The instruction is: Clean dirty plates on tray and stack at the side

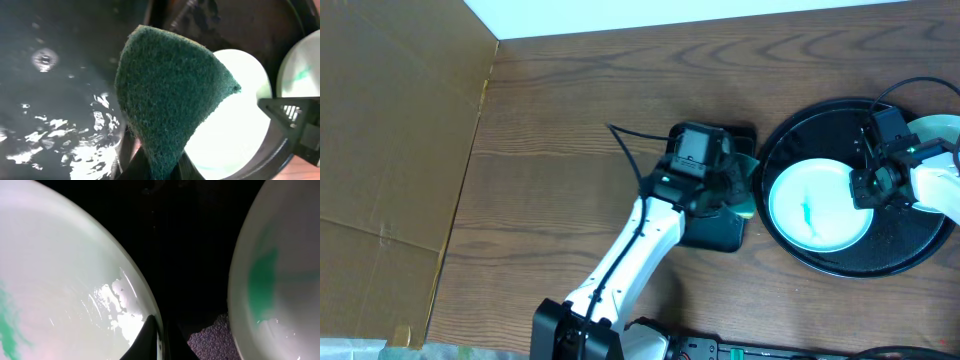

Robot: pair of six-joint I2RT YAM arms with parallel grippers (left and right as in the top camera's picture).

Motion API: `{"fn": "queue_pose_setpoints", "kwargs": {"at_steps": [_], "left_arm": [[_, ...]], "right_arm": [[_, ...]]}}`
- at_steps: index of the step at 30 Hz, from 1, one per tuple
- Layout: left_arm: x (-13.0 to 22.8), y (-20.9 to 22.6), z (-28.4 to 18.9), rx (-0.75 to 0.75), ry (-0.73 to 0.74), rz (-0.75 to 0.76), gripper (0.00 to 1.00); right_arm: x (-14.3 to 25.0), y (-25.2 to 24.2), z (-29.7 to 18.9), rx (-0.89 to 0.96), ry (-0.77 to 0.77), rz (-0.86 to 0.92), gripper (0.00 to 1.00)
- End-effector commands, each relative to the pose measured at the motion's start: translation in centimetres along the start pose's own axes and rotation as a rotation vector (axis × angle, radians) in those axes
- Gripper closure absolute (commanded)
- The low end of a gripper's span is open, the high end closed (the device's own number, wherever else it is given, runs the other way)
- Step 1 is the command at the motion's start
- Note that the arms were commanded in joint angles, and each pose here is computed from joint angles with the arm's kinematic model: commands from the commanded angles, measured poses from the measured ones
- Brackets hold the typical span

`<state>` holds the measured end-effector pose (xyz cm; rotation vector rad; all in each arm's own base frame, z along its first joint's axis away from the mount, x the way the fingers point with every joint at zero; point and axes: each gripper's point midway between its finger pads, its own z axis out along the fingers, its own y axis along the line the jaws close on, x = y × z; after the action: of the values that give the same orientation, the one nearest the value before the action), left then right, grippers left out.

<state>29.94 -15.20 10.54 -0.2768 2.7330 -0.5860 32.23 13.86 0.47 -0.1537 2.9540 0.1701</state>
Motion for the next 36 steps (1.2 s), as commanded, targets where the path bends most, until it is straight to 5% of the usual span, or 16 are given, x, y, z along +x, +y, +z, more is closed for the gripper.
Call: {"fn": "queue_pose_setpoints", "kwargs": {"at_steps": [1, 19, 36], "left_arm": [[0.0, -0.9, 0.8, -0.027, -0.031, -0.067, 0.93], [4.7, -8.9, 11.1, 0.098, 0.025, -0.055, 0.93], [5.2, -1.4, 12.6, -0.233, -0.019, -0.128, 0.93]], "right_arm": [[1.7, -1.4, 1.2, 0.049, 0.055, 0.078, 0.98], [1.7, -1.2, 1.2, 0.037, 0.057, 0.081, 0.99], [1.7, -1.2, 1.2, 0.037, 0.058, 0.081, 0.99]]}}
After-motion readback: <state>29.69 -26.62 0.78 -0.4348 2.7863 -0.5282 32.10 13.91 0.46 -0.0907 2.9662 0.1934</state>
